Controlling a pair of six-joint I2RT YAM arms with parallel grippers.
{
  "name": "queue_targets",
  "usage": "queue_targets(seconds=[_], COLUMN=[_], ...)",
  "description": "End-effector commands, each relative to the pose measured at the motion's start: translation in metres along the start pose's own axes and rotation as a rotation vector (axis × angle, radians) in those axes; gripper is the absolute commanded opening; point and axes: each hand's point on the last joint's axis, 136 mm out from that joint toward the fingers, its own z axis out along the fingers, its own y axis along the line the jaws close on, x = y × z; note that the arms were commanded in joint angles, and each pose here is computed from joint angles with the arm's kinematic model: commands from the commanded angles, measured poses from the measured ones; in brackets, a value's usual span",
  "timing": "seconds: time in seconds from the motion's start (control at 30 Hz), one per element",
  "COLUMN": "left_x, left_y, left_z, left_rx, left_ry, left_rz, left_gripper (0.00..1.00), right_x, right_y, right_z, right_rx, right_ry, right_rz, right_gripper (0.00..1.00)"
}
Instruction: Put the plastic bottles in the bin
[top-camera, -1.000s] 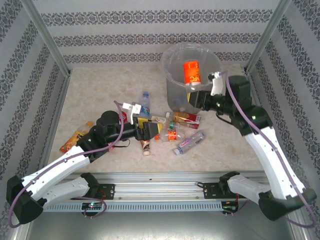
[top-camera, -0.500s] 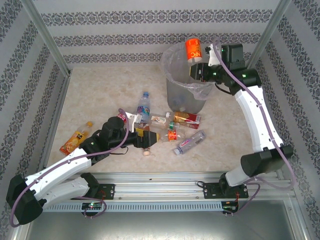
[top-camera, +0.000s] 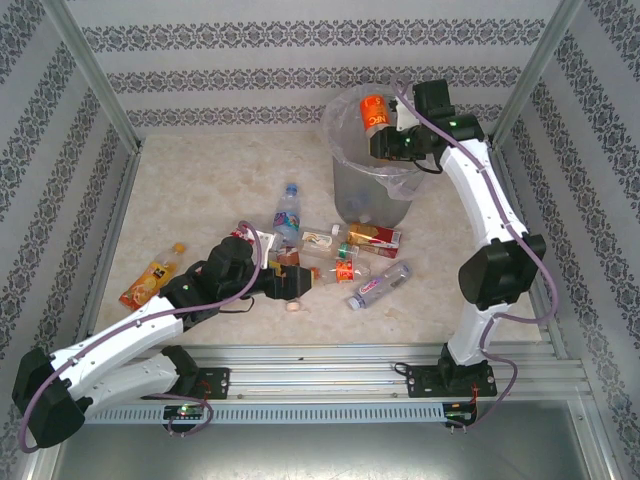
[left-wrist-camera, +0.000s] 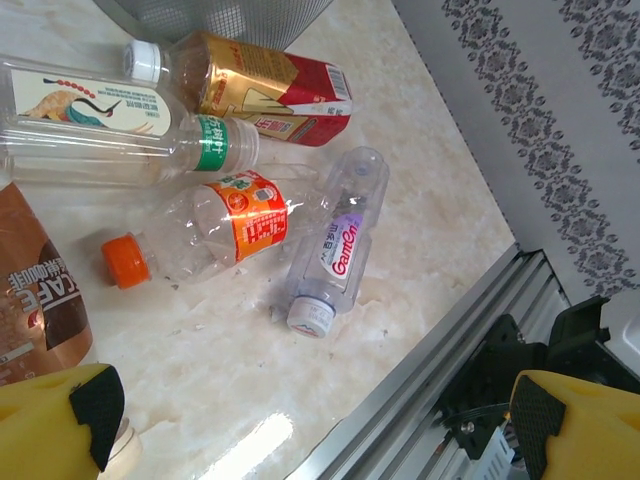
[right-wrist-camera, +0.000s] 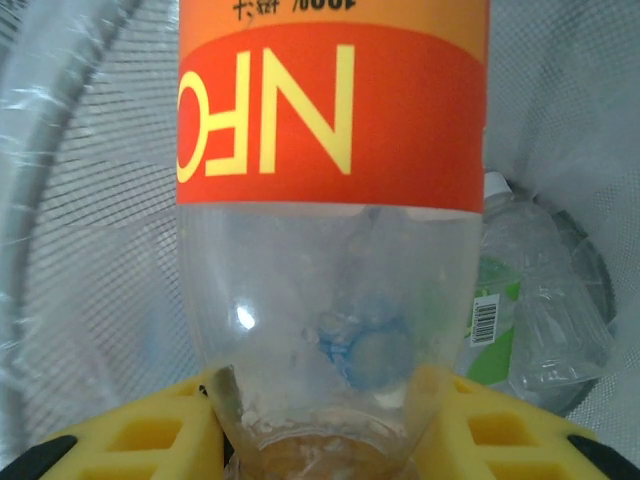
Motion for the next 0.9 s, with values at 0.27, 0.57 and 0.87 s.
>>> queue_targets(seconds=[0.27, 0.57, 0.87], left_x=[0.005, 0.005, -0.002], left_y=[0.005, 0.007, 0.011], left_z=[0.0, -0.001, -0.009], left_rx=[-0.102, -0.123, -0.156], left_ry=[0.031, 0.036, -0.005], left_rz=[0.088, 0.093, 0.087], left_gripper=[1.0, 1.0, 1.0], right_x=[0.006, -0.002, -0.005], right_y=[-0.017, -0.009, 0.002], right_z=[0.016, -0.004, -0.032], right_rx=[0.048, 0.045, 0.039], right_ry=[0.062, 0.023, -0.021], right_rz=[0.004, -0.003, -0.015], right_gripper=[0.49, 0.68, 0.7])
